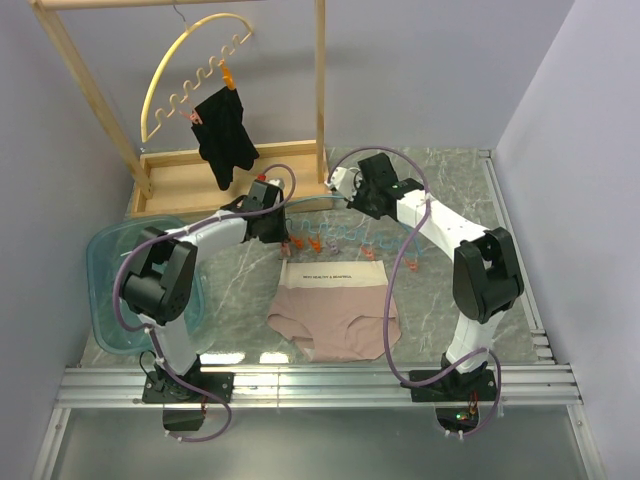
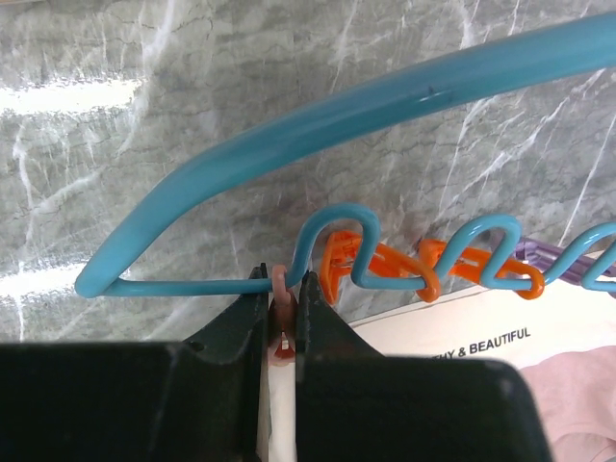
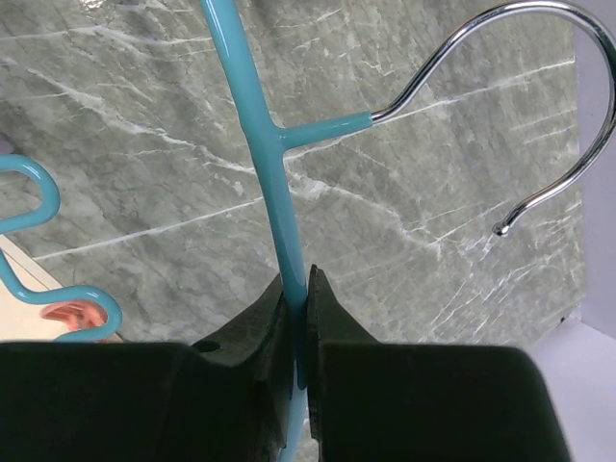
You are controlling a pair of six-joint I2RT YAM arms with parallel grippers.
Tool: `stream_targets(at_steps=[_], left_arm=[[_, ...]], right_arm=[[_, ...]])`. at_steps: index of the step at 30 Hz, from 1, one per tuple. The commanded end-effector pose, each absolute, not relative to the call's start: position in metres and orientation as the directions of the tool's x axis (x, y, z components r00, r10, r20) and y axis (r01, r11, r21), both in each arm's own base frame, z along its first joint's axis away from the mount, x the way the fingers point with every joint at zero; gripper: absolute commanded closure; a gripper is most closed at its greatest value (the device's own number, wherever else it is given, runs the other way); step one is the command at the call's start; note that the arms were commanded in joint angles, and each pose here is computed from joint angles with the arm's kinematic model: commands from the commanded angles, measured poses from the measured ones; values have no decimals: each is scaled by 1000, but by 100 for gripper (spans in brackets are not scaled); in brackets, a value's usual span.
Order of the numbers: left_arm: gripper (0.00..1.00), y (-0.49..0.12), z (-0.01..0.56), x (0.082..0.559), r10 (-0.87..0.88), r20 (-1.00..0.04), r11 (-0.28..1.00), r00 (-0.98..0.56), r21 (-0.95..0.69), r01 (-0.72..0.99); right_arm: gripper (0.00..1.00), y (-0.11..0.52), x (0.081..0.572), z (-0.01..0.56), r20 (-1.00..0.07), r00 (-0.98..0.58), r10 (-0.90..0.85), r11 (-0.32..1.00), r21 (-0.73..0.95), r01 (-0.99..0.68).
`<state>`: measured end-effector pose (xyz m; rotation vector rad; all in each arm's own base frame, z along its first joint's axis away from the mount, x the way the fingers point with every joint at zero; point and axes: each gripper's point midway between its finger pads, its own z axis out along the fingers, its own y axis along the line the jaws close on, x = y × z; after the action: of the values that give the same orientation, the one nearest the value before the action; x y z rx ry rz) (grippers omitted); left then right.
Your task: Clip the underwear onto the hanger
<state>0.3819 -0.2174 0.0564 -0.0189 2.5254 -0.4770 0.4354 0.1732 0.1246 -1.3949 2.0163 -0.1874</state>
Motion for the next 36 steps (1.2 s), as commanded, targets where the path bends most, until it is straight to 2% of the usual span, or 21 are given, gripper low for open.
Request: stream_targets(at_steps=[1,18,36], left_arm=[[100,-229,56,379,-70,-527,933,-847,-335,131],[100,-216,34,363,-12,-501,963,-865,-240,126],[100,-209,23,340,11,-467,966,-884,-222,129]], right_arm=[[100,182,446,148,-520,-170,-837,456,-491,-742],[100,182,440,140,-519,-179,-836,452,-465,-761],[100,180,431,135,-519,-205,-830,466,-442,-767]])
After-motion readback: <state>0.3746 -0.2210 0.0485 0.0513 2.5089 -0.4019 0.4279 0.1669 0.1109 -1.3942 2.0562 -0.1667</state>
